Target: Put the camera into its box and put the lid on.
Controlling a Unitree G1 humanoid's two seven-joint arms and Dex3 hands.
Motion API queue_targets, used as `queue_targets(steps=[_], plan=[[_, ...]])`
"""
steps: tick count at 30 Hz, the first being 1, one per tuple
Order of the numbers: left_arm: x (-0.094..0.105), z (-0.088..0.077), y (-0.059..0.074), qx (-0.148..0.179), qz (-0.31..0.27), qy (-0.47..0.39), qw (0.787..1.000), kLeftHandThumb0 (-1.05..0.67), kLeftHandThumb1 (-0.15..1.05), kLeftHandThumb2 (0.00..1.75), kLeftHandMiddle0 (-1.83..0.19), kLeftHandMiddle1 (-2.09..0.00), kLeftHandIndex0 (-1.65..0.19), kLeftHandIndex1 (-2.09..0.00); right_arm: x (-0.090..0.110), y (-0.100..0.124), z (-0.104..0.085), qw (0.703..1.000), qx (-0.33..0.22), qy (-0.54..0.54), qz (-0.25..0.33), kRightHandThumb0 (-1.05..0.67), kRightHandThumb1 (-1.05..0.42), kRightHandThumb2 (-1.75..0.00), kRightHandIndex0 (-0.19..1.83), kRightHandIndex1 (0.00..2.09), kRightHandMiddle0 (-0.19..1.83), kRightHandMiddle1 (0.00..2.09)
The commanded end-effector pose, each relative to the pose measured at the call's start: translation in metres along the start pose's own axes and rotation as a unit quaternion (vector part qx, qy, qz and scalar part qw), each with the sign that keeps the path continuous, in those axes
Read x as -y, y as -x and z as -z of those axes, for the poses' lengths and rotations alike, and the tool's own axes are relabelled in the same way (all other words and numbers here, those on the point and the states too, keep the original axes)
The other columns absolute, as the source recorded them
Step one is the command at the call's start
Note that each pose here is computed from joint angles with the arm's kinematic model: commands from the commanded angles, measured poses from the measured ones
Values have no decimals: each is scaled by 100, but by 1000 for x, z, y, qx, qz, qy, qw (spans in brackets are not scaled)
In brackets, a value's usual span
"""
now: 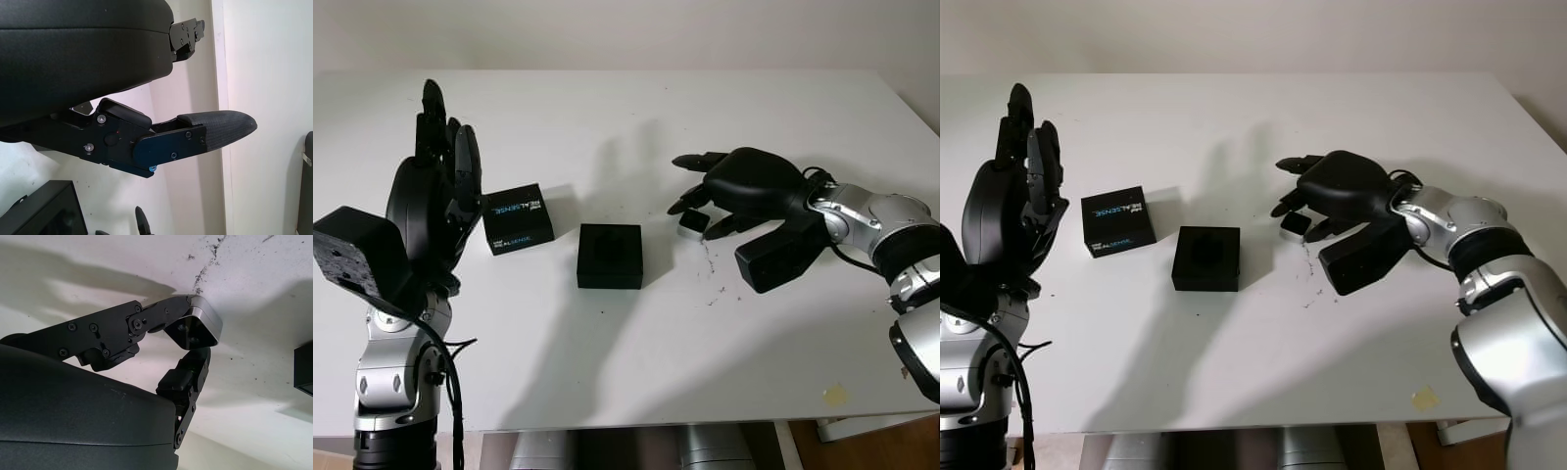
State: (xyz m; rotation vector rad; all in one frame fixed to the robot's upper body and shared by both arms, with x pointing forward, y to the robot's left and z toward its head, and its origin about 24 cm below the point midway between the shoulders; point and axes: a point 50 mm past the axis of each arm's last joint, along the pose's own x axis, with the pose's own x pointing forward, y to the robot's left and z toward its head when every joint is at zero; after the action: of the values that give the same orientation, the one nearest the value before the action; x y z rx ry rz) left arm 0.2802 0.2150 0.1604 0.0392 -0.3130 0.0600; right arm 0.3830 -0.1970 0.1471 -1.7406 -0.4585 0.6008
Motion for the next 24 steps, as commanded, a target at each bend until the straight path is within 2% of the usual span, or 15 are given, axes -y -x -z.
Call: queue_targets(steps=[1,5,6,9,10,19,24], plan=[[0,-7,-1,14,2,-4,1000,-77,105,64,19,0,19,0,-4,0,-1,1000,-2,-1,-3,-39,-97,-6,20,6,87,22],[0,-7,-1,14,0,-3,1000,-77,105,64,19,0,19,0,-7,1,0,1000,-5,2,-4,-39,-97,-6,20,6,86,27],[0,-7,-1,13,0,-3,1000,-77,105,64,19,0,19,0,-8,2,0,1000,-7,1,-5,-40,-97,-5,20,6,82,35],[1,-7,-1,14,-1,-2,1000,-77,105,64,19,0,19,0,-9,2,1,1000,-11,0,-7,-42,-97,-5,20,5,54,87],[1,-7,-1,14,-1,-1,1000,-77,105,63,19,0,19,0,-10,2,1,1000,-12,0,-7,-42,-98,-5,20,5,50,93],[1,-6,0,13,-1,1,1000,-76,105,63,19,0,19,0,-12,3,2,1000,-20,-7,-17,-44,-99,-6,20,5,40,111],[1,-6,0,13,-3,3,1000,-77,105,62,19,0,19,0,-15,3,3,998,-33,-53,-22,-43,-100,-5,20,5,35,121]])
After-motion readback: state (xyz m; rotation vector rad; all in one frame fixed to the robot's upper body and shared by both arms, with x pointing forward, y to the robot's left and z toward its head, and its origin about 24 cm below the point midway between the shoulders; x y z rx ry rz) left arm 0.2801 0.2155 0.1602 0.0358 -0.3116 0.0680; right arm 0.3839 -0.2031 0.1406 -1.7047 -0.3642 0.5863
